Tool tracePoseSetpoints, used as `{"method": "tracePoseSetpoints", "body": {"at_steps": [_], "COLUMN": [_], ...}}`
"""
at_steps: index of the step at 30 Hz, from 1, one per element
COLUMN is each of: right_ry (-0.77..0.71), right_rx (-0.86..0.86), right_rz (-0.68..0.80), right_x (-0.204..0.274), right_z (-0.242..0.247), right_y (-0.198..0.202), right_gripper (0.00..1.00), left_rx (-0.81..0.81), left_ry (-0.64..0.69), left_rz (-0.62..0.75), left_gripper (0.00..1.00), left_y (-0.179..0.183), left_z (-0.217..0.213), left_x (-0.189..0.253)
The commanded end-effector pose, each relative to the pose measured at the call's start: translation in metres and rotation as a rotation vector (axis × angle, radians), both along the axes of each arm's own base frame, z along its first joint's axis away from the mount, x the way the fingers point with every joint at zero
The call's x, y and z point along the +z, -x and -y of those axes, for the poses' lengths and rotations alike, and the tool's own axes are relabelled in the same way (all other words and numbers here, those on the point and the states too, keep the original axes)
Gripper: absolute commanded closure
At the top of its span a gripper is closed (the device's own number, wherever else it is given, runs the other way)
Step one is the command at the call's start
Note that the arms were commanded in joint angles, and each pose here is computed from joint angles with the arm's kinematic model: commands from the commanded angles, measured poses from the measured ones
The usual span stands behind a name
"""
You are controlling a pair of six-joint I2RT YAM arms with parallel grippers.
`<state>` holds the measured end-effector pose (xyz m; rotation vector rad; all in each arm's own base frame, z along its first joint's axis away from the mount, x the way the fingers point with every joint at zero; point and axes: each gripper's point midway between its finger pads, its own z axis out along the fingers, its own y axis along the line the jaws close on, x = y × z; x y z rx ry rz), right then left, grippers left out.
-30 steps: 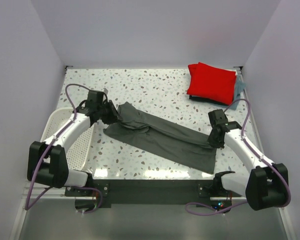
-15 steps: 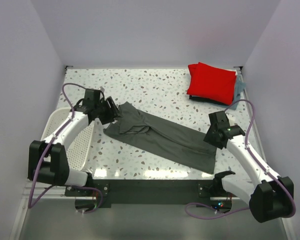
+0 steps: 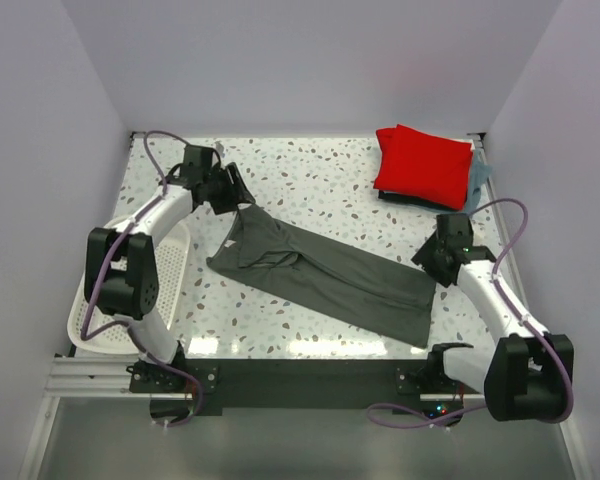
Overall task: Fold and stack the t-shirts
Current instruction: Fold the tshirt
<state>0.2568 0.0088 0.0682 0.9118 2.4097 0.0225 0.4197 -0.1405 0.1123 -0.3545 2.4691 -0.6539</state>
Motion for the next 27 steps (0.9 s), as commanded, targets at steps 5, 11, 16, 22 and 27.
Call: {"method": "tracePoseSetpoints", "body": {"at_steps": [5,11,16,22,27], "right_ry": [-0.015,0.008,0.001,-0.001,0.033], "right_rx": [-0.052,-0.081,-0.078,-0.07,-0.069], "right_rz": [0.018,-0.025,-0.061,-0.085,-0.104], "right_x": [0.002,-0.012,-0.026,-0.038,-0.043], "right_z": [0.022,0.038,0.04,0.04,0.047], "right_y": [-0.019,-0.009,-0.005,-0.011,-0.013], "right_gripper": [0.41,0.41,0.41,0.52,0.61], "left_rx": [-0.064,-0.091,-0.085,-0.083,-0.076], "left_ry": [0.012,0.024,0.005,0.006,0.008], "left_rz": [0.073,0.051,0.042,0.032,0.031], "left_gripper": [0.41,0.41,0.4,0.4,0.4], "left_y": [-0.028,-0.036,-0.044,-0.047,-0.051], "left_z": [0.008,0.011,0.004,0.005,0.004], "left_x": [0.011,0.001,-0.003,-0.01,-0.012]}}
